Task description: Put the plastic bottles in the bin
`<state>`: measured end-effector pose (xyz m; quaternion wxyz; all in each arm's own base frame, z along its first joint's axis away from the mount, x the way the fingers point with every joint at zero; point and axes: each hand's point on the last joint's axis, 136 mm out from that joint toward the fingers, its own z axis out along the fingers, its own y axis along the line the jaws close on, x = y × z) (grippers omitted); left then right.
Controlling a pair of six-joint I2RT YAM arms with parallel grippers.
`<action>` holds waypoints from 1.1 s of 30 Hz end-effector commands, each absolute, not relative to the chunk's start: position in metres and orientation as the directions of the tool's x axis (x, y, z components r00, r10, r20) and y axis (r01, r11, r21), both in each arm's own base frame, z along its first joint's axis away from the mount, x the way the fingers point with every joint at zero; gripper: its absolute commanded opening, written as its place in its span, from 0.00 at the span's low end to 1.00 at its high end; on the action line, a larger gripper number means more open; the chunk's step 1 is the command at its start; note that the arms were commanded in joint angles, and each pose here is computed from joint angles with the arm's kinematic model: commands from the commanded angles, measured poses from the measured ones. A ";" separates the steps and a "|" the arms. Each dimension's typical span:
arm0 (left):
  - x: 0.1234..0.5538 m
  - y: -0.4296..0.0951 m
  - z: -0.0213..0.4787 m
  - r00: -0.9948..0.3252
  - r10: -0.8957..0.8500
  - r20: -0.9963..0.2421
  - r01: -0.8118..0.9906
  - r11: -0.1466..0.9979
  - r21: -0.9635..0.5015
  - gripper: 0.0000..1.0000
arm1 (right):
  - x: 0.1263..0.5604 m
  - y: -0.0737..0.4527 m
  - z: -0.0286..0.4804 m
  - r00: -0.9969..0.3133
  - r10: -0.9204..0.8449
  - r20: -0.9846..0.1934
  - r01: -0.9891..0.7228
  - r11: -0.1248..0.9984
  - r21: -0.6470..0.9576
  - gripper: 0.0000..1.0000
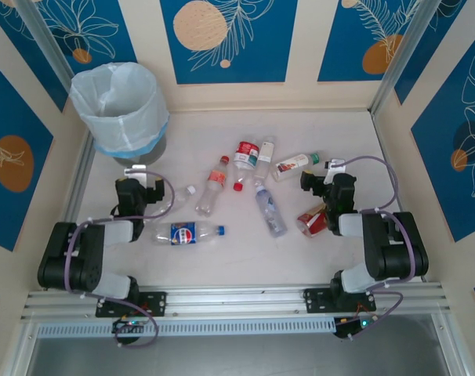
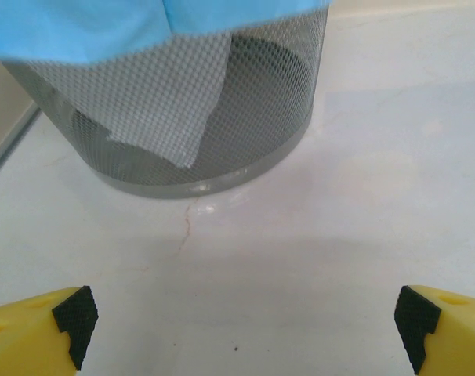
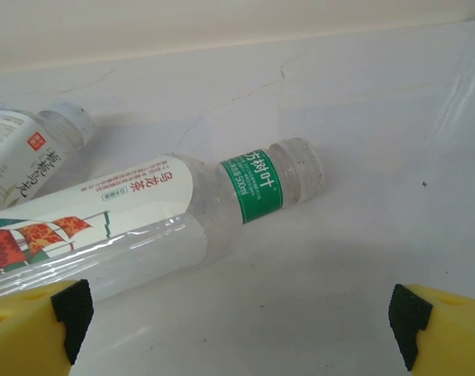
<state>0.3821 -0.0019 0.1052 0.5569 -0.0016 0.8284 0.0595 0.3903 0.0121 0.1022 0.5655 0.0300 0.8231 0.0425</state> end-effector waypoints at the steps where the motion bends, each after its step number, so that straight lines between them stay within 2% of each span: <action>1: 0.379 -0.001 0.130 -0.347 0.051 -0.936 -0.084 0.993 0.085 0.99 | 0.386 0.019 0.124 -0.340 0.077 -0.937 -0.037 0.995 0.095 1.00; 4: 0.369 0.012 0.147 -0.324 -0.008 -0.946 -0.172 0.984 0.050 0.99 | 0.383 0.026 0.141 -0.356 0.078 -0.931 -0.054 0.993 0.104 1.00; 9: 0.339 0.024 0.179 -0.254 -0.207 -0.945 -0.297 0.946 -0.128 0.99 | 0.372 0.031 0.172 -0.420 0.268 -0.867 0.014 0.957 0.289 0.99; 13: 0.310 0.029 0.189 -0.274 -0.361 -0.891 -0.385 0.891 -0.242 0.99 | 0.358 0.049 0.183 -0.496 0.362 -0.790 0.002 0.910 0.416 0.99; 15: 0.296 0.027 0.183 -0.335 -0.429 -0.839 -0.420 0.865 -0.275 0.99 | 0.348 0.061 0.178 -0.572 0.368 -0.733 -0.004 0.893 0.451 0.99; 19: 0.276 0.016 0.161 -0.467 -0.511 -0.722 -0.458 0.838 -0.297 0.99 | 0.323 0.055 0.149 -0.698 0.371 -0.612 0.138 0.909 0.394 1.00; 21: 0.278 0.002 0.159 -0.514 -0.515 -0.686 -0.410 0.850 -0.331 0.99 | 0.307 0.045 0.143 -0.730 0.421 -0.539 0.248 0.897 0.365 1.00; 23: 0.282 -0.010 0.160 -0.550 -0.521 -0.653 -0.376 0.852 -0.363 0.99 | 0.287 0.031 0.139 -0.733 0.493 -0.469 0.379 0.868 0.320 1.00; 30: 0.304 -0.071 0.168 -0.715 -0.467 -0.520 -0.169 0.838 -0.520 0.99 | 0.231 0.012 0.116 -0.718 0.643 -0.265 0.620 0.765 0.177 0.99; 33: 0.304 -0.087 0.170 -0.775 -0.442 -0.451 -0.141 0.818 -0.558 0.99 | 0.221 0.010 0.109 -0.687 0.686 -0.238 0.671 0.725 0.154 1.00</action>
